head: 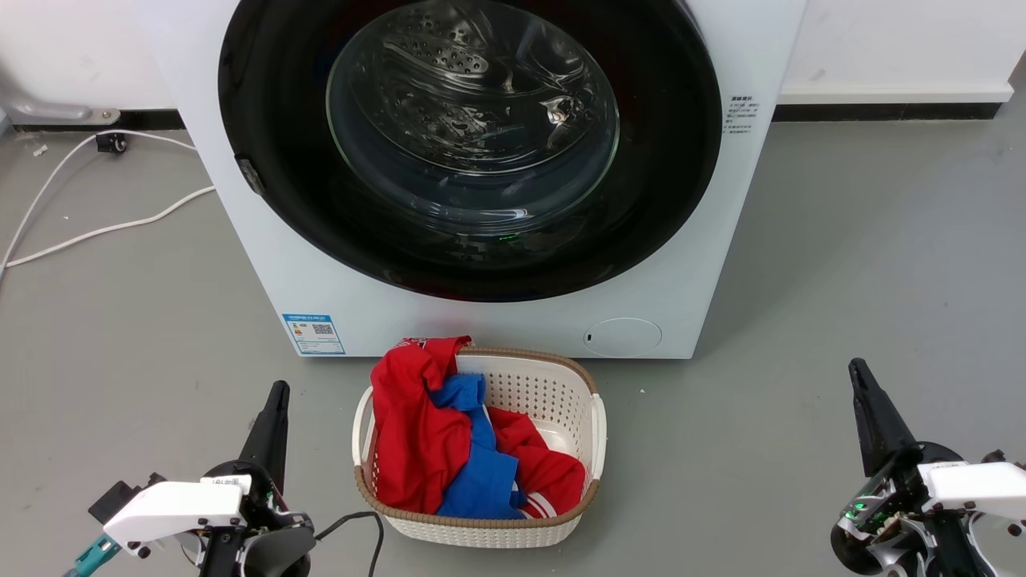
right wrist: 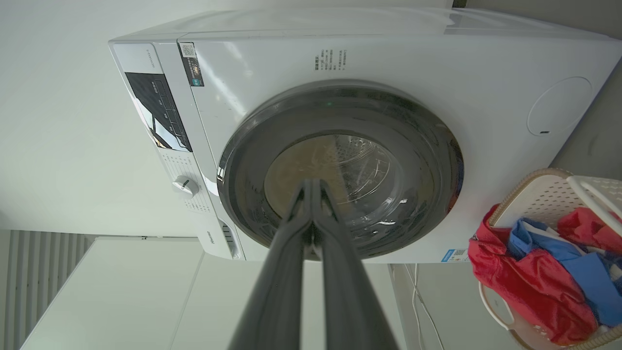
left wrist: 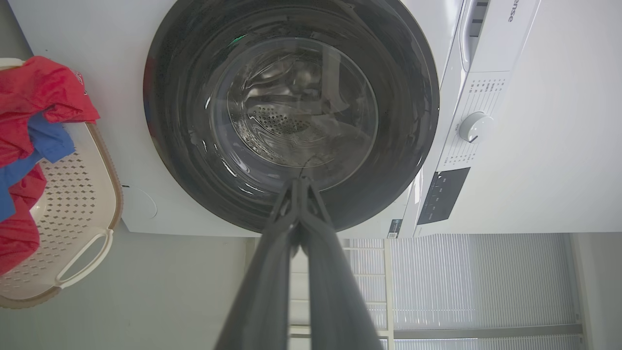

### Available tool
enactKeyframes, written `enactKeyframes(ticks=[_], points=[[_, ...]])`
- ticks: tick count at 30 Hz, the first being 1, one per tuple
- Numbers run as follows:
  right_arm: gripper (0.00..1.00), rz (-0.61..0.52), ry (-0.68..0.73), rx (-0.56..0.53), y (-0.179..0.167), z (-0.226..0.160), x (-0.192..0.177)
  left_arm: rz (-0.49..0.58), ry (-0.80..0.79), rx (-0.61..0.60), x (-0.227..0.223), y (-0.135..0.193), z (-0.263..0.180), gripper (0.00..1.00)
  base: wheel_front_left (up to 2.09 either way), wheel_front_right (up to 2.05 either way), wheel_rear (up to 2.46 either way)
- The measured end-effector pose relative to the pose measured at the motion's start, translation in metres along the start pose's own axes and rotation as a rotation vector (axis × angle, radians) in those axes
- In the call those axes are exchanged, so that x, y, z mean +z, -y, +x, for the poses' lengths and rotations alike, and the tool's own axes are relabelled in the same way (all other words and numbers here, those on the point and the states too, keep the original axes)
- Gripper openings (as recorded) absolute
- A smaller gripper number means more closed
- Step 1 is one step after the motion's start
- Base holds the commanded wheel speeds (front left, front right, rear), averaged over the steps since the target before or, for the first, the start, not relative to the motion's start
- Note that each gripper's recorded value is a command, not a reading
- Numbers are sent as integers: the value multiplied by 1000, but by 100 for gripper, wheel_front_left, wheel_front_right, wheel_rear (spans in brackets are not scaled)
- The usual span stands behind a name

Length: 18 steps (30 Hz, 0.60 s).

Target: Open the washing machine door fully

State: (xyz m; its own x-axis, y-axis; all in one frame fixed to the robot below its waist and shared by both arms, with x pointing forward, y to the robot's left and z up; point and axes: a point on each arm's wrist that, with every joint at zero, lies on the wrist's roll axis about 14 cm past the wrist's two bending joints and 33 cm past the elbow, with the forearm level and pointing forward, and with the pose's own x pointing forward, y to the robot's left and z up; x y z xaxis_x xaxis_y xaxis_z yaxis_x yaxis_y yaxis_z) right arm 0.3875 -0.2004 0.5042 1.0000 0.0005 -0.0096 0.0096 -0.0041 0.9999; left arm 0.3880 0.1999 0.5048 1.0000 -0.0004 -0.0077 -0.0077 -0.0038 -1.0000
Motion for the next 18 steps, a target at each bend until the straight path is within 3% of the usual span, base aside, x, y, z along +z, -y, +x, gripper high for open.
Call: enactKeyframes(ticks=[10, 11, 18], points=[[0, 0, 0, 0, 0, 0, 0, 0, 0, 0, 0, 0, 0, 0, 0, 0, 0], [100, 1, 0, -7, 3, -1, 0, -1, 0, 8, 0, -3, -1, 100, 0, 0, 0], [100, 5, 23, -81, 27, -13, 3, -1, 14, 74, 0, -25, -13, 100, 0, 0, 0]])
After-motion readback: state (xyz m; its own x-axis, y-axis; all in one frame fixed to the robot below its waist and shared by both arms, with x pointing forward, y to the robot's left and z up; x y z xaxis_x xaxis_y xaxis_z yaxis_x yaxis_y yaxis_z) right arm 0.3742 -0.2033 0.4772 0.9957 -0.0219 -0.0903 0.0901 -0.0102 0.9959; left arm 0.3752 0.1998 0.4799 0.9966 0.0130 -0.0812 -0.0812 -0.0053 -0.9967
